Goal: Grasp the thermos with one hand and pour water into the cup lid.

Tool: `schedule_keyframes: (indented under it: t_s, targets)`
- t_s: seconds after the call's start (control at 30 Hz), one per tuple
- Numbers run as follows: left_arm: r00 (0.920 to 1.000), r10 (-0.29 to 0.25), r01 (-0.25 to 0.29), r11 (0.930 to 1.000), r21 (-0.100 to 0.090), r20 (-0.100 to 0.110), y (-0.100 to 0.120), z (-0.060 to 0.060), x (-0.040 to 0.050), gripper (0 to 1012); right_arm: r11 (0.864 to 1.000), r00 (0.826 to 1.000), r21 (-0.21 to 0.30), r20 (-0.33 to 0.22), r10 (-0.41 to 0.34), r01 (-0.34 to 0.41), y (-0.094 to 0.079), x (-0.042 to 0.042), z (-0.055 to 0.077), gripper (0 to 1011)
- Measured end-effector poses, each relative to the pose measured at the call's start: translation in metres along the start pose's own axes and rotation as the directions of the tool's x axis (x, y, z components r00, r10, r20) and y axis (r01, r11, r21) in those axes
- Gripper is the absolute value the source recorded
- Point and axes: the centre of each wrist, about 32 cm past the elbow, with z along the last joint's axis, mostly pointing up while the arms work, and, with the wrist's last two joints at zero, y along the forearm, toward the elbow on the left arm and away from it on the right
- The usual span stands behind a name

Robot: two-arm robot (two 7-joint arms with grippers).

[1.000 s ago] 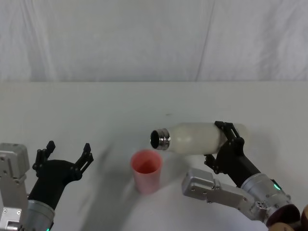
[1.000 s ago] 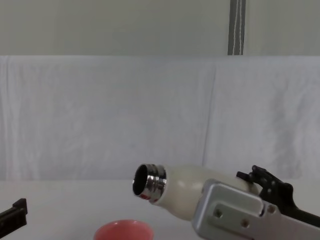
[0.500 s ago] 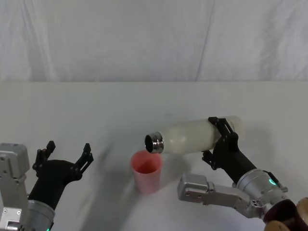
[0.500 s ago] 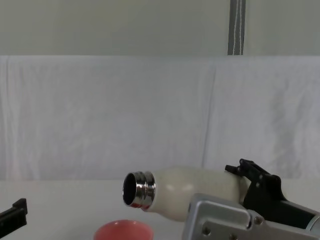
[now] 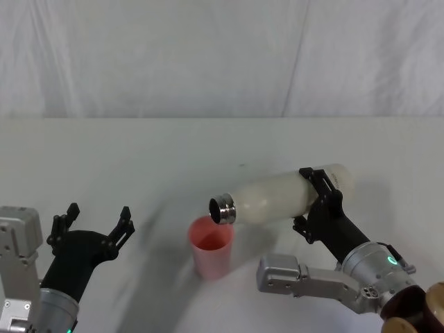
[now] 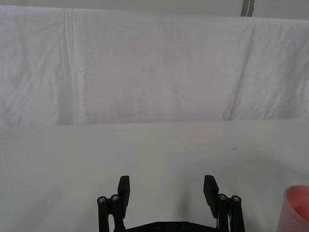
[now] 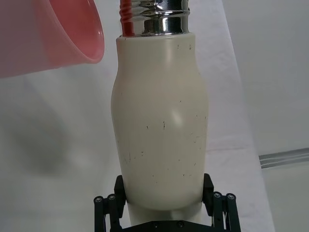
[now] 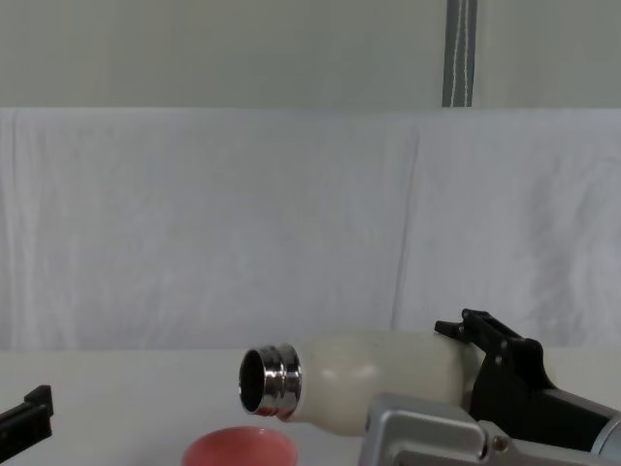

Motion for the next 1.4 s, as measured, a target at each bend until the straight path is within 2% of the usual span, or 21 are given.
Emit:
schedule_keyframes:
  t_s: [0.7,1.0,1.4]
  targets:
    - [1.0000,0.000,0.000,1.0000,0.000,0.000,0.0000,0.0000,0.0000,1001,1.000,0.998,0.013,0.055,-0.018,0.018,0.0043,0.0023,0.0004,950]
    - [1.0000,0.000,0.000,1.0000,0.000,0.000,0.0000,0.0000,0.0000,1001,1.000,0.997,0.017,0.068,-0.027,0.025,0.0063,0.0058,0.0006,950]
    - [1.0000,0.000,0.000,1.0000,0.000,0.000,0.0000,0.0000,0.0000,1001,0.999,0.996,0.022,0.085,-0.027,0.025,0.0072,0.0065,0.0010,950]
